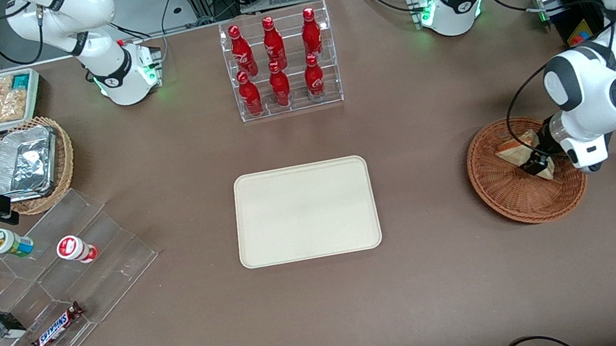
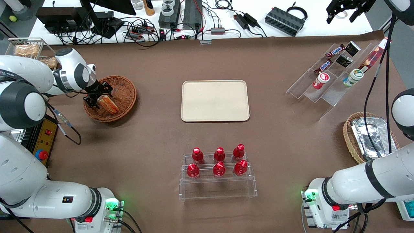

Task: Place sandwich from basket to tray
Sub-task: 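Lower the left gripper over the sandwich and close on it, then lift the sandwich and carry it over the cream tray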

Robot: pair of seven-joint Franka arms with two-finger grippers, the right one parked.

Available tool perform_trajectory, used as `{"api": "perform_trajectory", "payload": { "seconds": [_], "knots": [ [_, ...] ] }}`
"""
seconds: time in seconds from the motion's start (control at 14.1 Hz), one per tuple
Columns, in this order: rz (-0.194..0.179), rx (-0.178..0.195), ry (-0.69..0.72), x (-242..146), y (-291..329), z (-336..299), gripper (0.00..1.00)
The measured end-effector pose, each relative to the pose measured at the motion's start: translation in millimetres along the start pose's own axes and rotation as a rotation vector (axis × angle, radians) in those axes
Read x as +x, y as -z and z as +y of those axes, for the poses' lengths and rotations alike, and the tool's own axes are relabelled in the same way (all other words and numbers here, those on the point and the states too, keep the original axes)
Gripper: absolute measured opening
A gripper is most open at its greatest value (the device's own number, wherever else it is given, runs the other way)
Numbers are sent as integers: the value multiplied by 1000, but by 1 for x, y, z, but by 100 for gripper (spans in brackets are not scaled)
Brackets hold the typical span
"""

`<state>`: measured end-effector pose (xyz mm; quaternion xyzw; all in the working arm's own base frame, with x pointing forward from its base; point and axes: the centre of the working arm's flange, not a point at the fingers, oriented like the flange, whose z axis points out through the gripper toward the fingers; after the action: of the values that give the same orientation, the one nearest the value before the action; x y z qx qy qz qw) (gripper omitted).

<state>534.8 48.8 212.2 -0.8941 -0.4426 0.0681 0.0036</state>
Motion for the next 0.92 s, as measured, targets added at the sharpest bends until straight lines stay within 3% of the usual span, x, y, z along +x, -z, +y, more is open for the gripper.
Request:
{"api": "perform_trajectory", "payload": {
  "seconds": [0.14, 0.21, 0.28, 0.42, 0.5, 0.71, 0.92],
  "knots": [
    [-1, 1, -1, 0, -1, 0, 80],
    [-1, 1, -2, -1, -1, 0, 80],
    [-2, 3, -7, -1, -1, 1, 73],
    [-1, 1, -15, -4, 1, 3, 50],
    [-2, 1, -19, -4, 3, 4, 44],
    [-26, 17, -38, -6, 24, 9, 36],
    [-38, 73, -134, -17, 73, 28, 31]
  ]
}}
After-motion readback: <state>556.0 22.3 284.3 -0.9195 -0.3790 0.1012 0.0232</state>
